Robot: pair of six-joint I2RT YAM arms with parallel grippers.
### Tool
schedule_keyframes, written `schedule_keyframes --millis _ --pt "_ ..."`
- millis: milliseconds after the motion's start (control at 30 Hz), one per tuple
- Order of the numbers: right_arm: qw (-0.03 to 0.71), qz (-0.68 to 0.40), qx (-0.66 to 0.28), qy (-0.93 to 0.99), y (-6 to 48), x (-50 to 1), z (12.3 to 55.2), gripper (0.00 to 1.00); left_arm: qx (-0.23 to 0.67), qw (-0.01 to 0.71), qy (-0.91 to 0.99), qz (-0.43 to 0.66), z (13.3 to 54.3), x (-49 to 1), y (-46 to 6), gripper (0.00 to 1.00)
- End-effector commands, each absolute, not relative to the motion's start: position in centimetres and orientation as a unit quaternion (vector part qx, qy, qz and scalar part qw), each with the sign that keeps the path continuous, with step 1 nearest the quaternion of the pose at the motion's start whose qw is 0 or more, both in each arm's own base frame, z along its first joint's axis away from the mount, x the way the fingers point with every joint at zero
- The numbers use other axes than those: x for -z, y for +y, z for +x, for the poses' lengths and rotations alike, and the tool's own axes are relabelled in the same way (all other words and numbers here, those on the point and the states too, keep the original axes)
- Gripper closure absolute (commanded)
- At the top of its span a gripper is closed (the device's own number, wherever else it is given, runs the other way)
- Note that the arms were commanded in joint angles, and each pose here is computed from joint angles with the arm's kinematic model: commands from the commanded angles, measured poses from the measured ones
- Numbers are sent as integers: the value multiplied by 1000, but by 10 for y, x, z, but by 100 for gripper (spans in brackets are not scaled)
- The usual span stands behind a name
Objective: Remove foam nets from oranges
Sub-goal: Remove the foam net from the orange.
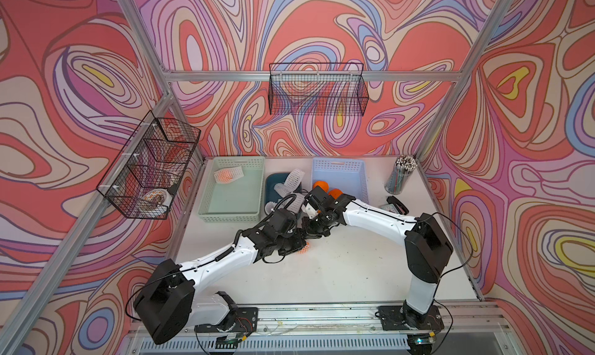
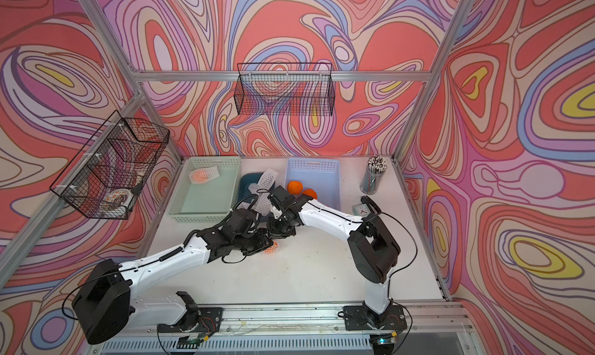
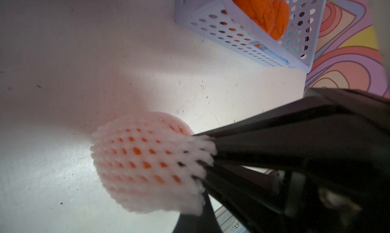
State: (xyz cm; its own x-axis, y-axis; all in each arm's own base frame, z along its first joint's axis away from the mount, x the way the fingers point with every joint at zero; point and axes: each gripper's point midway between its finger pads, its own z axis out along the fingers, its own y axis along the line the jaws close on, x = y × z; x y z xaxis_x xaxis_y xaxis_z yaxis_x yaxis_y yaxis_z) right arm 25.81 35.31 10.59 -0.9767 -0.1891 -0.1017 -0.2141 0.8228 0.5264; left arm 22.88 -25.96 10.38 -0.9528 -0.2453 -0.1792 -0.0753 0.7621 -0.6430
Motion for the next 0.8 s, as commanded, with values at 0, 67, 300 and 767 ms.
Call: schedule_keyframes --millis 0,67,300,767 --pt "21 -112 -306 945 358 -122 250 91 331 124 931 -92 230 -92 -260 100" --pt "18 -111 -304 946 356 -120 249 91 323 128 933 -95 231 -89 -257 100" --pt "-4 -112 -320 941 356 -111 244 83 342 140 923 -111 231 -87 -255 98" --pt "0 -112 -334 936 349 -117 247 53 384 155 903 -110 235 -99 -259 98"
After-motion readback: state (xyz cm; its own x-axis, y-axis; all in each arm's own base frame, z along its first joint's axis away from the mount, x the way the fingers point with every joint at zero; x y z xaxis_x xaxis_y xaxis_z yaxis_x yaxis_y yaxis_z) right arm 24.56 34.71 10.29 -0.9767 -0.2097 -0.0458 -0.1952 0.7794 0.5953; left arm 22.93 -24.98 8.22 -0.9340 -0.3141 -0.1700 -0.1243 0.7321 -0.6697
